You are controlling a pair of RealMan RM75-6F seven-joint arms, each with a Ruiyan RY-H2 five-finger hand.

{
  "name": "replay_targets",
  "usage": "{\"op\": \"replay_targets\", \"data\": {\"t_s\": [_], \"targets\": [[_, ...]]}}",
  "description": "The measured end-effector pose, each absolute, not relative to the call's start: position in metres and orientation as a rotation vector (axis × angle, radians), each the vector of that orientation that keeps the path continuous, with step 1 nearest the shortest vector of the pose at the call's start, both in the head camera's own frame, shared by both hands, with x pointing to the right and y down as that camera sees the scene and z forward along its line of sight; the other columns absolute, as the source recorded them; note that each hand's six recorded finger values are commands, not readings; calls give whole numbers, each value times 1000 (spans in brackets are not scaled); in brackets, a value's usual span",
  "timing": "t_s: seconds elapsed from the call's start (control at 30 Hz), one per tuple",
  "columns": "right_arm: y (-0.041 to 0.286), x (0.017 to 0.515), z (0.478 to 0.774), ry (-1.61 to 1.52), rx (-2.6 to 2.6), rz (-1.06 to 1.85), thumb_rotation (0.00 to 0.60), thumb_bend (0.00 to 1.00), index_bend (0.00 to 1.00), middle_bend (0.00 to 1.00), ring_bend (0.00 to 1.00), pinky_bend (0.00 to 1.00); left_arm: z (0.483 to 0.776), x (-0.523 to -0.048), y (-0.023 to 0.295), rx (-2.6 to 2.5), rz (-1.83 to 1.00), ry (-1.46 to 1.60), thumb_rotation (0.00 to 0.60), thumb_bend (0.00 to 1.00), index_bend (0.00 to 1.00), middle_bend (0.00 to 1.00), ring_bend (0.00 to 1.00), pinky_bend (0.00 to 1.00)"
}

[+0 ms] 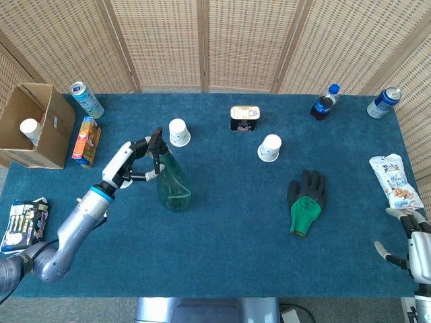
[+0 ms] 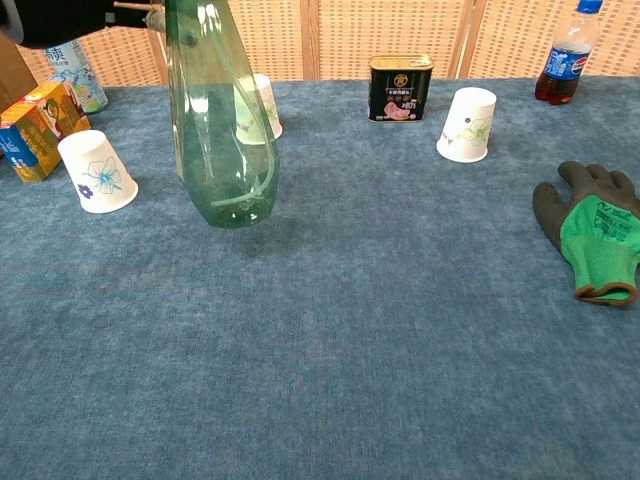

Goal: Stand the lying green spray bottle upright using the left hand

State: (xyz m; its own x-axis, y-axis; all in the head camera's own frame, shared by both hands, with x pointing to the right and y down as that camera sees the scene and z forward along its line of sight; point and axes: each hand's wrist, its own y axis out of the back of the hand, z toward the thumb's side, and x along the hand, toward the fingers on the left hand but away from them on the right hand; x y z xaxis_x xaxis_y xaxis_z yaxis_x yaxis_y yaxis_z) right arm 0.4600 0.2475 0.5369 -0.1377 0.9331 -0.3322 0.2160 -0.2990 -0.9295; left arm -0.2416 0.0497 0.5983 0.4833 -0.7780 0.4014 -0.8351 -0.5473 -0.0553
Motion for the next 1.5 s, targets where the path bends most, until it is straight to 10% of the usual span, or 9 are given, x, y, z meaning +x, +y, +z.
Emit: {"op": "replay_targets", "data": {"t_s": [1.5], "targets": [[256,471,527,-1354,-1475,1501,600,242,239,292,177,327,632,-193,74,2906,500,-1211,600,420,560,482,467,569]]}}
